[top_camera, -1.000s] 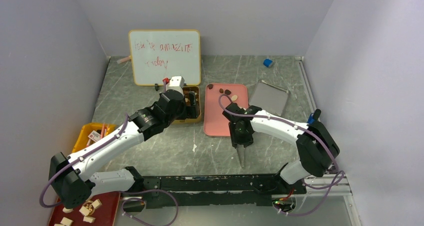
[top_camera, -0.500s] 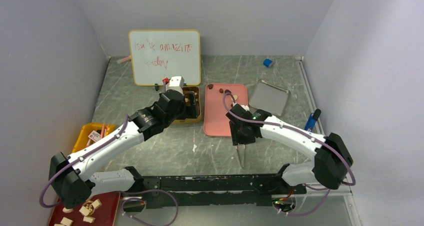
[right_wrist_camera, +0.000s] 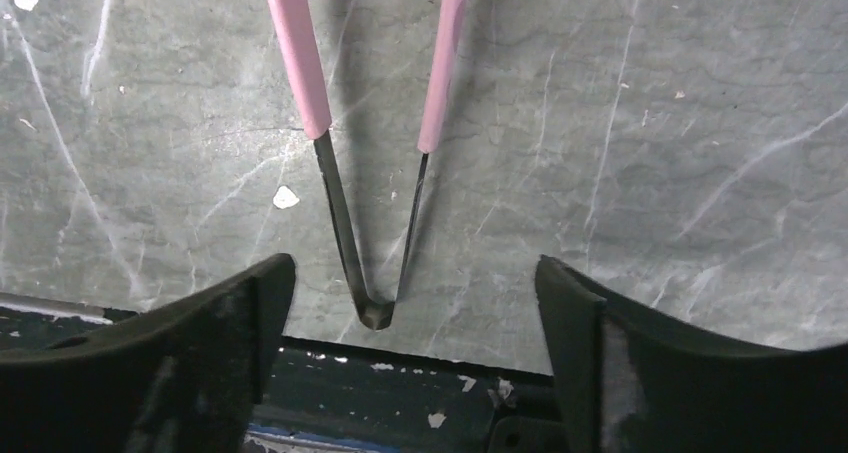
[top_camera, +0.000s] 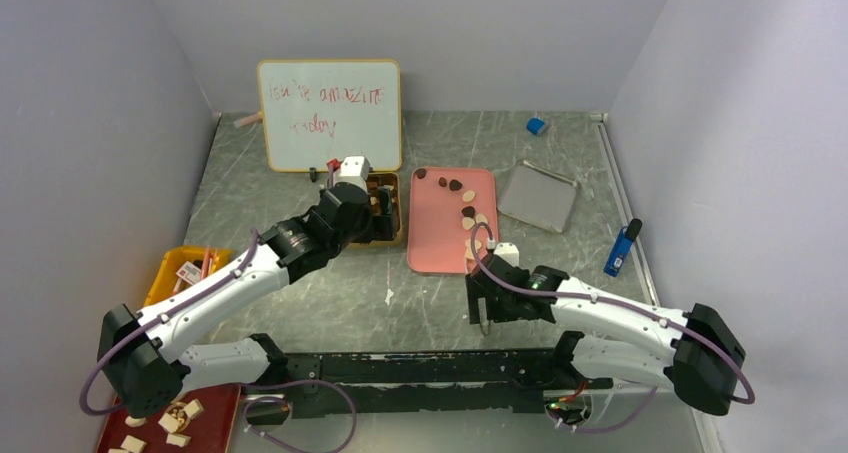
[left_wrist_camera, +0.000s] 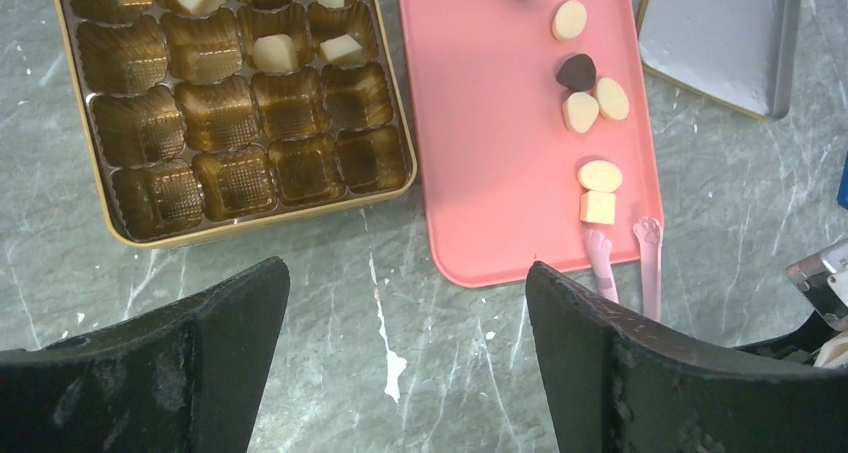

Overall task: Pack the chocolate
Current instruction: Pick up the clamp from the plate.

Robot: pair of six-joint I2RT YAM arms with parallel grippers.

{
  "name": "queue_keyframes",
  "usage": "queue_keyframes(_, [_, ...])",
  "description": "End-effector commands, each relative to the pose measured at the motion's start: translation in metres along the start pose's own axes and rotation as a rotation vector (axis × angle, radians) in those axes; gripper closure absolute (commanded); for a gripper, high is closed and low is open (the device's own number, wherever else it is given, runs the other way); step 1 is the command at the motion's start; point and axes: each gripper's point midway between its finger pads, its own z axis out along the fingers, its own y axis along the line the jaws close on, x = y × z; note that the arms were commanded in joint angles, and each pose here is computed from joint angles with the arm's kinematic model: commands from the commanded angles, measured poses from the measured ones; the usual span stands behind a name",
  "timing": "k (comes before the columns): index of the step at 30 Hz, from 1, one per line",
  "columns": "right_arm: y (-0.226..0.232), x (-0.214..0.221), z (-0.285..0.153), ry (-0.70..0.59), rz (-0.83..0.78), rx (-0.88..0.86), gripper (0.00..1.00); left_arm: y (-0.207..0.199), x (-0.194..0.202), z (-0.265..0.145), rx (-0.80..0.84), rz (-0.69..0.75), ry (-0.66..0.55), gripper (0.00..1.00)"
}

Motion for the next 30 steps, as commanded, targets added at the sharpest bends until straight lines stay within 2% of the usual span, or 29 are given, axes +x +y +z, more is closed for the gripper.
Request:
queue_keyframes(1, [0.015,-0.019,0.004,-0.128,0.074,-0.062,0.01,-0.005,-0.003,-0.003,0.024,0.009,-0.017,0.07])
queue_keyframes(8, [0.019,-0.019,0.016,-0.142,0.035,-0.038,0.01,-0.004,-0.002,-0.004,0.016,0.019,-0.012,0.07])
queue_keyframes(16, [0.013,-0.021,0.031,-0.158,0.009,0.058,0.08,-0.001,0.002,-0.003,0.014,0.018,-0.016,0.07])
queue_keyframes(20, [0.009,-0.020,0.038,-0.167,0.006,0.120,0.19,0.000,0.003,-0.002,0.017,0.019,-0.023,0.07])
queue_keyframes(24, [0.010,-0.017,0.038,-0.174,0.003,0.145,0.46,0.000,0.002,-0.001,0.013,0.026,-0.023,0.07])
queue_keyframes(30, [0.006,-0.007,0.027,-0.166,0.028,0.160,0.53,-0.001,-0.001,-0.002,0.013,0.028,-0.033,0.07])
